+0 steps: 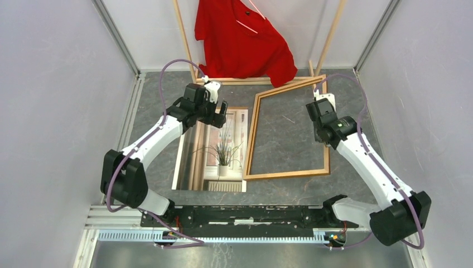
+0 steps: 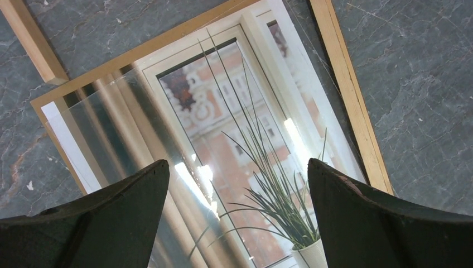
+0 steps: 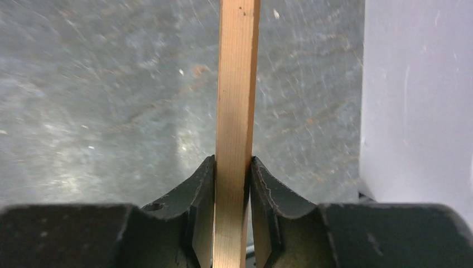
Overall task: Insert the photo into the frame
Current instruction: Turn over the photo frame at the center of the board.
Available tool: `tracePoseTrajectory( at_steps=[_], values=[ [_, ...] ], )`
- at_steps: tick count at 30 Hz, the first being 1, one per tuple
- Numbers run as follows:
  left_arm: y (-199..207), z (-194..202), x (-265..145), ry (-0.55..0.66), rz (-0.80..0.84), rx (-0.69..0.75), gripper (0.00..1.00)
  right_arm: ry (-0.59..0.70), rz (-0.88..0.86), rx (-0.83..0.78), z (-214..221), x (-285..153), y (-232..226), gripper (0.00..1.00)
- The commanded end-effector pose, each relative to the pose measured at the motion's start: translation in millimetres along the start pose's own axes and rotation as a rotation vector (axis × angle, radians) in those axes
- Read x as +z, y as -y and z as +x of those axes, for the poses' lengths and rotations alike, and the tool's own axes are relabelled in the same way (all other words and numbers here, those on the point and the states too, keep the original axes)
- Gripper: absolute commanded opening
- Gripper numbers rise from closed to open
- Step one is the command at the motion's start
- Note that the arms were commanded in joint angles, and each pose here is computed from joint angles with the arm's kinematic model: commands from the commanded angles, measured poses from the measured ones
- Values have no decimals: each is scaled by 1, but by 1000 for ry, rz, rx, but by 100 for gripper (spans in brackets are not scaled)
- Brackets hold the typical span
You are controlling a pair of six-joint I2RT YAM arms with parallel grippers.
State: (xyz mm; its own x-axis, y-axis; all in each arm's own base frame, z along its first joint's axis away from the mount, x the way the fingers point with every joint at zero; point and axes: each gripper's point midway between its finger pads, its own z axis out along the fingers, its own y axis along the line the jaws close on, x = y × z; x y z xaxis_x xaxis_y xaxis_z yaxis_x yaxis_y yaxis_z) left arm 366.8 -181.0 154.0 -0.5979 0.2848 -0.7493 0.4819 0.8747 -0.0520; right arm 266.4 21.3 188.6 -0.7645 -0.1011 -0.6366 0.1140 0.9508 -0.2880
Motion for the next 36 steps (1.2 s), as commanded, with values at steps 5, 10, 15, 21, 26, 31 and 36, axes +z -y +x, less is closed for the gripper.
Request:
tracePoseTrajectory(
  at_steps=[5, 10, 15, 21, 26, 31, 36],
  values=[
    [0, -15, -15, 76, 10, 55, 100, -72, 146, -127, 19, 16, 20, 7],
    [-1, -13, -17, 80, 4, 59, 100, -114, 129, -178, 39, 38, 8, 4],
    [-3, -13, -19, 84, -4, 61, 100, -184, 78, -213, 63, 61, -11, 3],
    [-7, -8, -17, 75, -13, 57, 100, -213, 70, -228, 73, 76, -21, 2],
    [-13, -3, -15, 62, -29, 57, 100, -226, 34, -220, 73, 91, -36, 3],
    [-23, 5, -16, 40, -47, 54, 100, -240, 75, -244, 69, 106, -39, 5],
    [-37, 12, -17, 19, -60, 39, 100, -244, 119, -263, 68, 118, -38, 20]
  ],
)
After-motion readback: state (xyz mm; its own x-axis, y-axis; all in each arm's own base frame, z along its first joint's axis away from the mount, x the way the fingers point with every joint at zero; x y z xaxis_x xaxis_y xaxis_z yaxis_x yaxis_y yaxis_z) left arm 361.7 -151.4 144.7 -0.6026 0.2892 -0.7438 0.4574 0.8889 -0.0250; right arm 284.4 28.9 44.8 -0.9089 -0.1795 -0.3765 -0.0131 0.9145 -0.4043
